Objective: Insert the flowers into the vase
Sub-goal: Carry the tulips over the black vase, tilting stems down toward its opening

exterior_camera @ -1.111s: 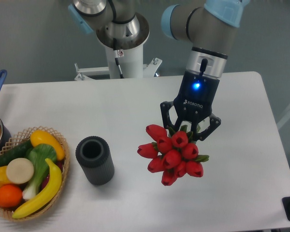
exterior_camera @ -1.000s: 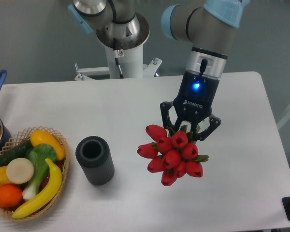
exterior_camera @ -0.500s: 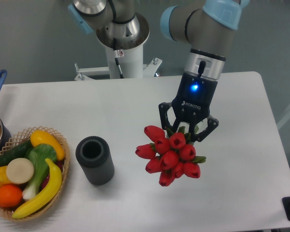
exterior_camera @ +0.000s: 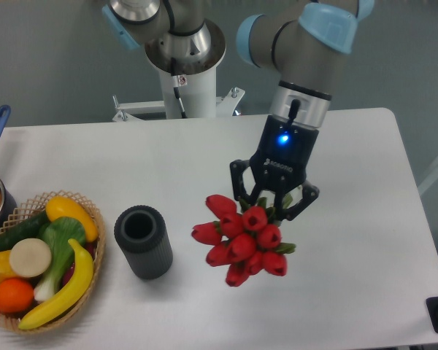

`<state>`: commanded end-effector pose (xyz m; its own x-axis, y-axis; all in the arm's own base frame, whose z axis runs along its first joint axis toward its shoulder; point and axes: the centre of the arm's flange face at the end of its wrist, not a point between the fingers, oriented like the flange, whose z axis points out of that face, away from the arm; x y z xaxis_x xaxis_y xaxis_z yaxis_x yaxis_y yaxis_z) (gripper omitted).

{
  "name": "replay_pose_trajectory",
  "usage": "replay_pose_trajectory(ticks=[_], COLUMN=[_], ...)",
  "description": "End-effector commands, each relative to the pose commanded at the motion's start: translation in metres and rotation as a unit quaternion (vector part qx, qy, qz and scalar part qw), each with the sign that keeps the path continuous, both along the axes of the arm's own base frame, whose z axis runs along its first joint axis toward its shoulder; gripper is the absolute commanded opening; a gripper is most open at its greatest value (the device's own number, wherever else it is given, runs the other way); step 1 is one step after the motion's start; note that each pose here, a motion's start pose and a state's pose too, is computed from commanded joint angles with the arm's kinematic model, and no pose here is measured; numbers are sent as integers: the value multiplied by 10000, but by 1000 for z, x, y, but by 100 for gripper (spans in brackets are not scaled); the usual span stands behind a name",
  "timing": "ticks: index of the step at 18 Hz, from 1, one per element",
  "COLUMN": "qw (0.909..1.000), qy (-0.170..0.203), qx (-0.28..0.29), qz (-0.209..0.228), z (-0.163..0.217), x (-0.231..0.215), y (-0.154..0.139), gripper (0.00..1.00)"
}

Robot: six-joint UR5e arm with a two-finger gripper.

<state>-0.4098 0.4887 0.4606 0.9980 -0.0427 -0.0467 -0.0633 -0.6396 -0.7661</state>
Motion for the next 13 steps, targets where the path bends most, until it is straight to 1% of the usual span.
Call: replay_pose_trajectory(ticks=[3,6,9,13], qw=[9995,9965,9890,9793], qy=[-65,-303,-441,-705], qx=[222,606,1052,1436], qz=[-204,-498,-938,-1237], z=[7,13,16,20], x=[13,24,33,42], y=[6,7,8,11], gripper=[37,37,37,37])
